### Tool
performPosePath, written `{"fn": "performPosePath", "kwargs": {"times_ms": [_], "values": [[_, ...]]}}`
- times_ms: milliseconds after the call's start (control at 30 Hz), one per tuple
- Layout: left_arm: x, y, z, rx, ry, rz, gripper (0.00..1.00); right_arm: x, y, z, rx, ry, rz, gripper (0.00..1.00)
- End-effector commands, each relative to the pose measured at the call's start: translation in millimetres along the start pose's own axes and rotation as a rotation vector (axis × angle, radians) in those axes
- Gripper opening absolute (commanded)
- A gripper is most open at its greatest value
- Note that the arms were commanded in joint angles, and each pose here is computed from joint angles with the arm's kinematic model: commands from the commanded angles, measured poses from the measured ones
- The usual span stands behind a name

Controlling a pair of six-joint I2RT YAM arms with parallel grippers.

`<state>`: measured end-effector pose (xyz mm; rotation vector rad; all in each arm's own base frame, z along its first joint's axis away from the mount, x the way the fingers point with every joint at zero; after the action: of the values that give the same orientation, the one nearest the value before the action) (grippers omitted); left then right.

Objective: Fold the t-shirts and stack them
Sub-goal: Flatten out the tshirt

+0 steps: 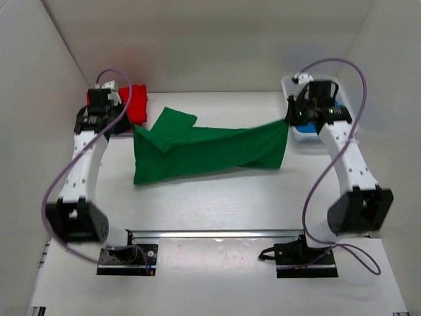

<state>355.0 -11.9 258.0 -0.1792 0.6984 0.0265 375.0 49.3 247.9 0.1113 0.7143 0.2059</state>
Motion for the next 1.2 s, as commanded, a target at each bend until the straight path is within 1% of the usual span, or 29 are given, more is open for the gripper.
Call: {"fn": "performPosePath", "kwargs": {"times_ms": [0,67,100,133,167,200,233,267,300,333,367,400,433,467,500,533,567,600,633,667,700,767,800,867,900,1000,1067,1133,1167], "values": [[23,-10,85,0.026,-0.200,-0.084,0.00,14,-19,89,-0.064,-0.189,-0.072,0.00],[12,-18,134,0.072,-0.311,-0.086,0.00,20,-24,143,-0.064,-0.278,-0.067,0.00],[9,-24,157,0.085,-0.342,-0.094,0.00,32,-27,149,-0.063,-0.271,-0.063,0.00],[3,-32,180,0.091,-0.372,-0.132,0.00,12,-21,198,-0.093,-0.384,-0.078,0.00],[1,-40,188,0.101,-0.382,-0.159,0.00,7,-15,212,-0.109,-0.413,-0.091,0.00],[-15,-43,211,0.103,-0.435,-0.165,0.00,-12,-4,238,-0.138,-0.486,-0.101,0.00],[-44,-51,234,0.113,-0.504,-0.184,0.00,-40,4,255,-0.144,-0.574,-0.085,0.00],[-69,-54,247,0.111,-0.553,-0.193,0.00,-69,14,259,-0.164,-0.631,-0.101,0.00],[-107,-54,260,0.115,-0.643,-0.195,0.00,-81,20,261,-0.181,-0.654,-0.114,0.00],[-121,-52,262,0.118,-0.675,-0.191,0.00,-108,28,262,-0.205,-0.695,-0.118,0.00],[-146,-50,263,0.114,-0.714,-0.176,0.00,-129,31,263,-0.208,-0.732,-0.113,0.00],[-153,-47,261,0.107,-0.725,-0.144,0.00,-142,30,256,-0.192,-0.746,-0.072,0.00],[-157,-49,250,0.131,-0.707,-0.125,0.00,-152,27,247,-0.170,-0.753,-0.039,0.00],[-150,-52,236,0.145,-0.673,-0.120,0.00,-147,22,234,-0.152,-0.730,-0.031,0.00],[-147,-50,228,0.143,-0.659,-0.107,0.00,-135,18,226,-0.145,-0.702,-0.024,0.00],[-132,-61,207,0.157,-0.613,-0.136,0.00,-123,16,211,-0.145,-0.663,-0.014,0.00],[-116,-56,184,0.149,-0.568,-0.146,0.00,-110,14,201,-0.143,-0.631,-0.014,0.00],[-108,-58,169,0.147,-0.542,-0.179,0.00,-92,11,182,-0.130,-0.577,-0.009,0.00],[-98,-41,147,0.121,-0.507,-0.166,0.00,-75,14,161,-0.121,-0.516,0.012,0.00],[-89,-34,120,0.103,-0.459,-0.164,0.00,-67,13,150,-0.119,-0.487,0.012,0.00],[-85,-36,107,0.105,-0.435,-0.174,0.00,-55,15,126,-0.112,-0.439,0.013,0.00],[-76,-36,56,0.108,-0.366,-0.188,0.00,-37,17,76,-0.089,-0.351,0.032,0.00],[-71,-34,43,0.098,-0.354,-0.180,0.00,-35,16,64,-0.075,-0.333,0.034,0.00],[-65,-39,-11,0.111,-0.279,-0.215,0.00,-16,14,-1,-0.008,-0.198,0.059,0.00],[-61,-35,-35,0.099,-0.245,-0.208,0.00,-15,14,-17,0.012,-0.165,0.061,0.00],[-61,-38,-83,0.106,-0.189,-0.256,0.00,-6,7,-103,0.136,-0.017,0.046,0.00],[-62,-41,-104,0.115,-0.159,-0.272,0.00,-4,1,-138,0.185,0.043,0.022,0.00],[-58,-38,-135,0.126,-0.078,-0.261,0.00,-3,-2,-173,0.254,0.118,0.002,0.00],[-58,-38,-140,0.140,-0.067,-0.264,0.00,-3,-1,-182,0.264,0.141,0.000,0.00]]}}
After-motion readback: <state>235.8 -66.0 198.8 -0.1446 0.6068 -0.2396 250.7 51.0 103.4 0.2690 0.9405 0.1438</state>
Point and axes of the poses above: each gripper's point midway between its finger pads, its own x axis out along the fingers, its own y axis along the line the jaws close on, z = x × y, the point moved 1 cm from there along -x, back along the fingers, and after that the axes turned 8 degrees about x, right-handed, at the moved point
